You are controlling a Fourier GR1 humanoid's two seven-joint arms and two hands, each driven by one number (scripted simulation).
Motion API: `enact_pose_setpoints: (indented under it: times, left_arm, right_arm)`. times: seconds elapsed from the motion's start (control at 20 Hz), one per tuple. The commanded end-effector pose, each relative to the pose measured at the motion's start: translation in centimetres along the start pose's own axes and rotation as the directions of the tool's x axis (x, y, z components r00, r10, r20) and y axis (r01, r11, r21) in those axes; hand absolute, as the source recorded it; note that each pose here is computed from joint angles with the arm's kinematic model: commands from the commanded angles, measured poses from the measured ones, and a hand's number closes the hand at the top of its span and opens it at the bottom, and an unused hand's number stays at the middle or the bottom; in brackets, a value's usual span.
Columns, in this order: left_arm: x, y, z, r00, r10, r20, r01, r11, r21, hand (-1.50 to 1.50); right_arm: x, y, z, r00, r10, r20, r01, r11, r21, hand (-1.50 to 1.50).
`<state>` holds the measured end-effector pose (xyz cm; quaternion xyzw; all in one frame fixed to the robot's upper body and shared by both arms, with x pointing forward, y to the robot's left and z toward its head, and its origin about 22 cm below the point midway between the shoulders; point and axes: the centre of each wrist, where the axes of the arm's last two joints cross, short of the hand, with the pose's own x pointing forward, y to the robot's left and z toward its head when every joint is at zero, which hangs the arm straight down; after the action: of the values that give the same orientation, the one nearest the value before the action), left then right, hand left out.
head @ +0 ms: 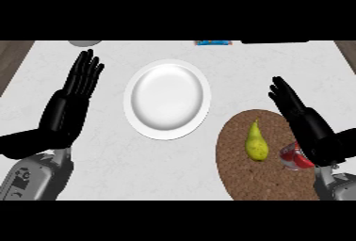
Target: Pick the can from the placemat and place it in the plate
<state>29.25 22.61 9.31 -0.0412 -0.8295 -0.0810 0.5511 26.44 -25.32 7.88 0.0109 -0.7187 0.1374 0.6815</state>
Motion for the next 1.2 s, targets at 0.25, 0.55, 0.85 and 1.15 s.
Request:
enact_pose_setpoints:
  times: [0.25, 0.55, 0.85, 1.15]
  left_arm:
    - [-4.6, 9.3, 8.1, 0.831, -0.370, -0.415, 0.450, 0.886, 0.110, 0.00]
    - [-5.8, 9.8, 11.7, 0.791, -0.378, -0.481, 0.475, 0.875, 0.092, 0.00]
    - [-5.2, 10.2, 11.0, 0.794, -0.375, -0.479, 0.469, 0.878, 0.092, 0.00]
    - [-5.8, 9.2, 12.0, 0.803, -0.376, -0.462, 0.464, 0.882, 0.087, 0.00]
  right_arm:
    - [3.0, -4.3, 1.1, 0.850, -0.335, 0.405, 0.519, 0.662, -0.541, -1.50]
    - [0.8, -4.9, 4.9, 0.953, 0.098, 0.286, 0.248, 0.286, -0.926, -1.50]
    - [4.3, 2.0, 10.2, 0.931, 0.139, 0.338, 0.302, 0.228, -0.926, -1.50]
    - [2.9, 3.8, 14.5, 0.999, 0.032, 0.024, 0.006, 0.466, -0.885, -1.50]
